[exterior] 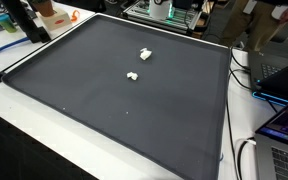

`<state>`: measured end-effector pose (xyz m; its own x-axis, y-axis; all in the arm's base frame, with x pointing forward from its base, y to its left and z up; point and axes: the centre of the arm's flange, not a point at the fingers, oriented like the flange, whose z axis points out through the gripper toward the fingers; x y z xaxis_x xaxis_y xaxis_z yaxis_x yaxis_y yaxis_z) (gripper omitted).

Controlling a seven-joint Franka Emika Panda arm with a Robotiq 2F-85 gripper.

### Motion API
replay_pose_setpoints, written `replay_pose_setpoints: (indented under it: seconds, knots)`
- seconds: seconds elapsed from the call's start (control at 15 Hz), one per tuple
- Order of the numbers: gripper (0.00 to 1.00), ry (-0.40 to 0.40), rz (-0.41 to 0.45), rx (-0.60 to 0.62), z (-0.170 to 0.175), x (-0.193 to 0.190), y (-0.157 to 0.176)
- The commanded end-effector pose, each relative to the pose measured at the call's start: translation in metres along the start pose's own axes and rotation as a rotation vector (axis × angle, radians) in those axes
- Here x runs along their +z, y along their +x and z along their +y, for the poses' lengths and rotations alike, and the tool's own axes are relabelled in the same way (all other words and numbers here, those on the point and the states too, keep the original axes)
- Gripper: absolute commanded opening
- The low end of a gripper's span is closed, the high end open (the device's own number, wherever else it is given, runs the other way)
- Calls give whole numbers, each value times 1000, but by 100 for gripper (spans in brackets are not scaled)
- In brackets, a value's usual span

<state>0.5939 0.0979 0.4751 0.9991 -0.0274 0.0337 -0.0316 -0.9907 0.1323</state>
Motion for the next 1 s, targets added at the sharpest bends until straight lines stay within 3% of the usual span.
replay_pose_setpoints:
  seconds: [0.0, 0.2, 0.6, 0.93]
  knots:
    - [100, -14, -99, -38, 0, 4, -13]
    - [100, 14, -150, -65, 3, 8, -17]
    - [100, 21, -125, -65, 0, 9, -14]
    - [100, 36, -246, -48, -9, 0, 18]
